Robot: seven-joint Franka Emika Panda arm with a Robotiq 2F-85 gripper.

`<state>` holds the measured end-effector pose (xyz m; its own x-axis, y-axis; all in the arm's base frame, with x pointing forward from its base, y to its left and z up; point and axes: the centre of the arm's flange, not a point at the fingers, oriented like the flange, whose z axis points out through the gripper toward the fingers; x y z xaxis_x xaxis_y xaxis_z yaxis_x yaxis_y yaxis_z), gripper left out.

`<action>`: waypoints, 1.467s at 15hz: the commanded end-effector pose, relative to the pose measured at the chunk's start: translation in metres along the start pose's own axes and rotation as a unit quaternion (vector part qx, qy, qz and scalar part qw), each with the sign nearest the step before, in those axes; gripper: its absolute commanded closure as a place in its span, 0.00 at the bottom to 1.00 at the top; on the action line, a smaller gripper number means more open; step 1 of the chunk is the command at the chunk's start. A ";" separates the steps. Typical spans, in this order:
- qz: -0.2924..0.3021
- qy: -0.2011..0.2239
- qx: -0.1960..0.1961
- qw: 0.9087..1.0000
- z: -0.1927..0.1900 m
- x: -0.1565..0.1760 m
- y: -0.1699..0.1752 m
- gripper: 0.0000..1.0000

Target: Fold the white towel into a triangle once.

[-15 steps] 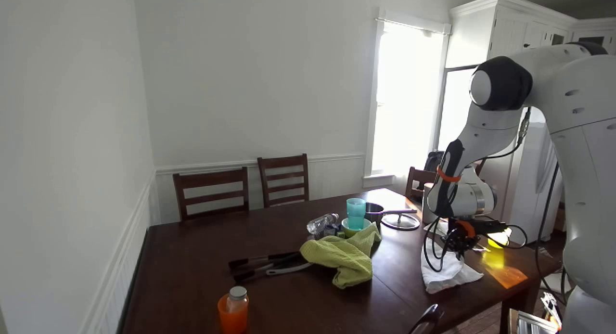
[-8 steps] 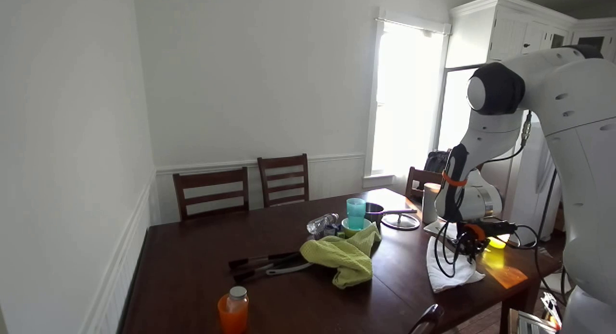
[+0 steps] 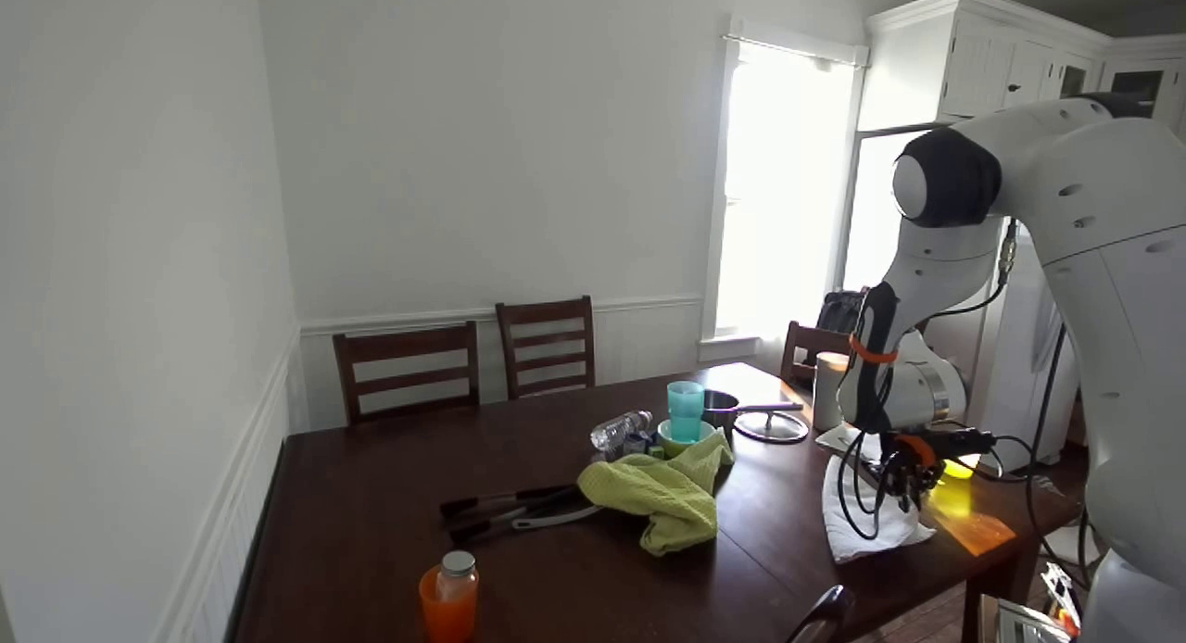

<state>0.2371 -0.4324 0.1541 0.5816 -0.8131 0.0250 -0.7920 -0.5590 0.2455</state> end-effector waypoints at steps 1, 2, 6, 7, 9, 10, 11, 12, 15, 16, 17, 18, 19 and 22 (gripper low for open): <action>0.001 0.010 -0.013 1.000 -0.002 0.005 0.005 0.47; 0.002 0.011 -0.014 1.000 -0.003 0.006 0.006 0.41; 0.006 0.015 -0.014 1.000 -0.007 0.008 0.011 0.14; 0.007 0.016 -0.014 1.000 -0.008 0.008 0.012 0.06; 0.015 0.018 -0.009 1.000 -0.013 0.009 0.014 0.00; 0.024 0.016 -0.003 1.000 -0.019 0.010 0.014 0.00; 0.032 0.015 -0.002 0.999 -0.028 0.010 0.013 0.00; 0.043 0.015 -0.007 0.999 -0.035 0.011 0.013 0.00; 0.069 0.034 0.001 0.997 -0.069 0.017 0.018 0.00; 0.077 0.036 0.011 0.996 -0.083 0.018 0.020 0.00; 0.077 0.038 0.020 0.996 -0.094 0.021 0.021 0.00; 0.084 0.038 0.027 0.995 -0.106 0.023 0.022 0.00; 0.091 0.037 0.033 0.995 -0.119 0.025 0.022 0.00; 0.111 0.020 0.039 0.993 -0.151 0.033 0.025 0.00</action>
<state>0.2596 -0.4546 0.2630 0.4387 -0.8894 0.1287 -0.8939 -0.4171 0.1646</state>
